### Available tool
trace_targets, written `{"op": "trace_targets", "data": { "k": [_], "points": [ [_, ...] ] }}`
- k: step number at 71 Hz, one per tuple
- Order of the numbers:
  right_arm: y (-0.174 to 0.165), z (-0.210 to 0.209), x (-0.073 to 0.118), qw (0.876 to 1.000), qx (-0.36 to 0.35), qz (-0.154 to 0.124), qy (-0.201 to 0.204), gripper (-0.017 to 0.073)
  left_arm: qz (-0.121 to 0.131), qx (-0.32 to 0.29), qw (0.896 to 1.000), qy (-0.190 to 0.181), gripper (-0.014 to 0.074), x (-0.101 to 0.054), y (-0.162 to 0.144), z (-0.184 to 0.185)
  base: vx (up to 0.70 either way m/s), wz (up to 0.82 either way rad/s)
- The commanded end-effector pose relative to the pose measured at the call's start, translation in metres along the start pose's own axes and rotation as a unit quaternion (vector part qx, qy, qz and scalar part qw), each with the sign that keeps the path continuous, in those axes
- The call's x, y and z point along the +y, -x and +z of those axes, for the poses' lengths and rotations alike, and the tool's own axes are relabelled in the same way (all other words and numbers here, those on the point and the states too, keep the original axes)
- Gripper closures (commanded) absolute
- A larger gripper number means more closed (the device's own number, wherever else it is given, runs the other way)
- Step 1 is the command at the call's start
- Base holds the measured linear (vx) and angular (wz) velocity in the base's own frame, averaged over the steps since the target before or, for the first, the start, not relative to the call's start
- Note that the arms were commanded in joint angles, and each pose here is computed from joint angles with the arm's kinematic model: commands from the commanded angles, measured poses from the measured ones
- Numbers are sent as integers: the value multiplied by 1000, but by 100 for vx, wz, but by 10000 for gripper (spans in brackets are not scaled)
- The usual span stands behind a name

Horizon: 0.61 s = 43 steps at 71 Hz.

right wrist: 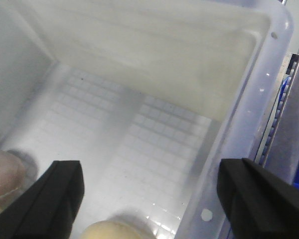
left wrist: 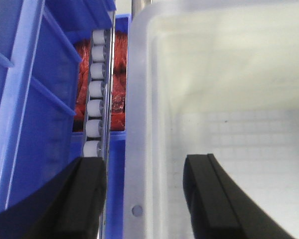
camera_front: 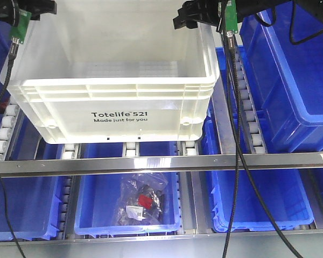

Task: Place moving items into box and shelve
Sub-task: 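Lower the crate onto the roller track with both grippers, then open both grippers to release the crate rims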

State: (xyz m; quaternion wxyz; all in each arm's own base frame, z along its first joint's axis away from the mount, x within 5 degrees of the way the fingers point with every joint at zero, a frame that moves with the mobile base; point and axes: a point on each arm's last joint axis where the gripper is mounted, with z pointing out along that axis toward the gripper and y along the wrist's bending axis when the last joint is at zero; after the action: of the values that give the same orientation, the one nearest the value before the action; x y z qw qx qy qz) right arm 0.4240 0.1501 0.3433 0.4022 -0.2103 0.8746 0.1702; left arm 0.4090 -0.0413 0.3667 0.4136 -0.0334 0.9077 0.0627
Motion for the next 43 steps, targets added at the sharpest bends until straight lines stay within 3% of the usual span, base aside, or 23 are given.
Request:
{"op": "trace_targets", "data": {
  "k": [1,24,43],
  "points": [
    [28,-36,7,996,-88,0,-5,-29,-19,-62,998,-12,132,6,19,-32,0,0],
    [29,-45,11,997,-80,-3,3,-29,-41,-26,998,-26,132,3,13,-31,0,0],
    [12,-61,14,996,-88,3,-10,-29,-38,12,999,-13,150,5,1,-29,0,0]
  ]
}}
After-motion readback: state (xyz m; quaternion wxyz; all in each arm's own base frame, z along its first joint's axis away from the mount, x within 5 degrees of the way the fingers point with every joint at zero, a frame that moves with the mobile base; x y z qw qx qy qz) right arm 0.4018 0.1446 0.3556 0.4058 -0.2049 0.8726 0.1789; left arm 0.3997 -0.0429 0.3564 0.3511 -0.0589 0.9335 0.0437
